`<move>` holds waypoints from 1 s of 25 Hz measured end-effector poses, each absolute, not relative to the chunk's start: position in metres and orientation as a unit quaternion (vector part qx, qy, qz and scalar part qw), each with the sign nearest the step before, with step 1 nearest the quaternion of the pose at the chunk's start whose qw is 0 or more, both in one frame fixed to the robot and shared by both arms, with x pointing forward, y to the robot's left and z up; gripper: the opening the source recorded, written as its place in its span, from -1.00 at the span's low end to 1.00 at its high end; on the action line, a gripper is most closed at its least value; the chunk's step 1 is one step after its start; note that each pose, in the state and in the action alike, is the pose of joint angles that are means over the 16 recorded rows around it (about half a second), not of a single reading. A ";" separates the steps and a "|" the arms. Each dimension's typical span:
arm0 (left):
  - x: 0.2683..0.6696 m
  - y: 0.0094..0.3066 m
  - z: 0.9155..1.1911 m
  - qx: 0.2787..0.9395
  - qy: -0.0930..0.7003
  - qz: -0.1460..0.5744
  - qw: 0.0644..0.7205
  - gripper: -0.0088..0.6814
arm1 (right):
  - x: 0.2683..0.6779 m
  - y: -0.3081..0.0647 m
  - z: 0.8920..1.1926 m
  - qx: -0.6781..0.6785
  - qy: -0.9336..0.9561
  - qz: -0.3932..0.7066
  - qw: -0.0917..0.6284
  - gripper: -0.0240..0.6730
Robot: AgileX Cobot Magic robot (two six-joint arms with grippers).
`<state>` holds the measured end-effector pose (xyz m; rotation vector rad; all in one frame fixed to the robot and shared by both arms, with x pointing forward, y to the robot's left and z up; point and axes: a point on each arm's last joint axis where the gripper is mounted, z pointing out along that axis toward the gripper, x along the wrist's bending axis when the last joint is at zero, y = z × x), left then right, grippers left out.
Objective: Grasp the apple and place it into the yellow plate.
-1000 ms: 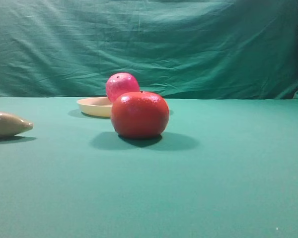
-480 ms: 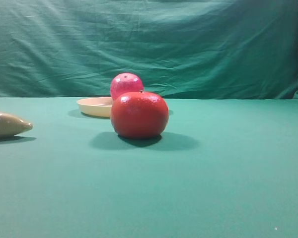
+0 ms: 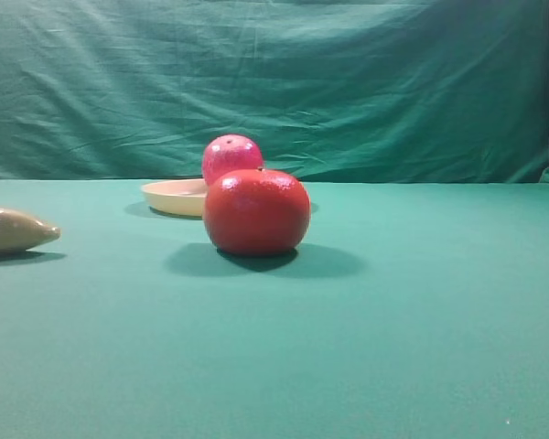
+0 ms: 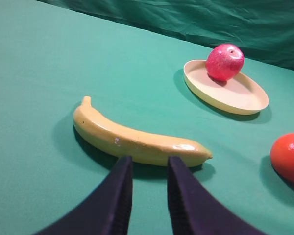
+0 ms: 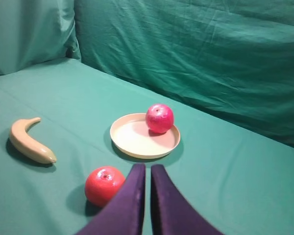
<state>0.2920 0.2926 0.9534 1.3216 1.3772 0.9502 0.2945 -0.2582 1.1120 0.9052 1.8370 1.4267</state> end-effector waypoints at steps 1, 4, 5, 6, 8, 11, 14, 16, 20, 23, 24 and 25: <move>0.292 0.293 0.953 0.543 0.565 0.390 0.484 -0.52 | 0.294 -0.259 1.111 0.345 0.698 0.541 0.319 -0.93; 0.292 0.293 0.953 0.543 0.565 0.390 0.484 -0.52 | 0.294 -0.261 1.107 0.355 0.693 0.536 0.325 -0.93; 0.292 0.293 0.953 0.543 0.565 0.390 0.484 -0.52 | 0.294 -0.262 1.104 0.360 0.691 0.534 0.328 -0.93; 0.292 0.293 0.953 0.543 0.565 0.390 0.484 -0.52 | 0.293 -0.263 1.101 0.365 0.688 0.532 0.332 -0.93; 0.292 0.293 0.953 0.543 0.565 0.390 0.484 -0.52 | 0.292 -0.266 1.094 0.378 0.681 0.528 0.339 -0.93; 0.292 0.293 0.953 0.543 0.565 0.390 0.484 -0.52 | 0.290 -0.270 1.079 0.399 0.667 0.521 0.352 -0.93; 0.292 0.293 0.953 0.543 0.565 0.390 0.484 -0.52 | 0.288 -0.275 1.060 0.423 0.648 0.515 0.368 -0.93; 0.292 0.293 0.953 0.543 0.565 0.390 0.484 -0.52 | 0.287 -0.278 1.045 0.439 0.636 0.510 0.378 -0.93; 0.292 0.293 0.953 0.543 0.565 0.390 0.484 -0.52 | 0.287 -0.282 1.014 0.465 0.617 0.498 0.394 -0.93; 0.292 0.293 0.953 0.543 0.565 0.390 0.484 -0.52 | 0.288 -0.284 0.993 0.479 0.608 0.491 0.400 -0.93; 0.292 0.293 0.953 0.543 0.565 0.390 0.484 -0.52 | 0.289 -0.284 0.987 0.483 0.606 0.489 0.401 -0.93; 0.292 0.293 0.953 0.543 0.565 0.390 0.484 -0.52 | 0.289 -0.285 0.981 0.487 0.604 0.487 0.402 -0.93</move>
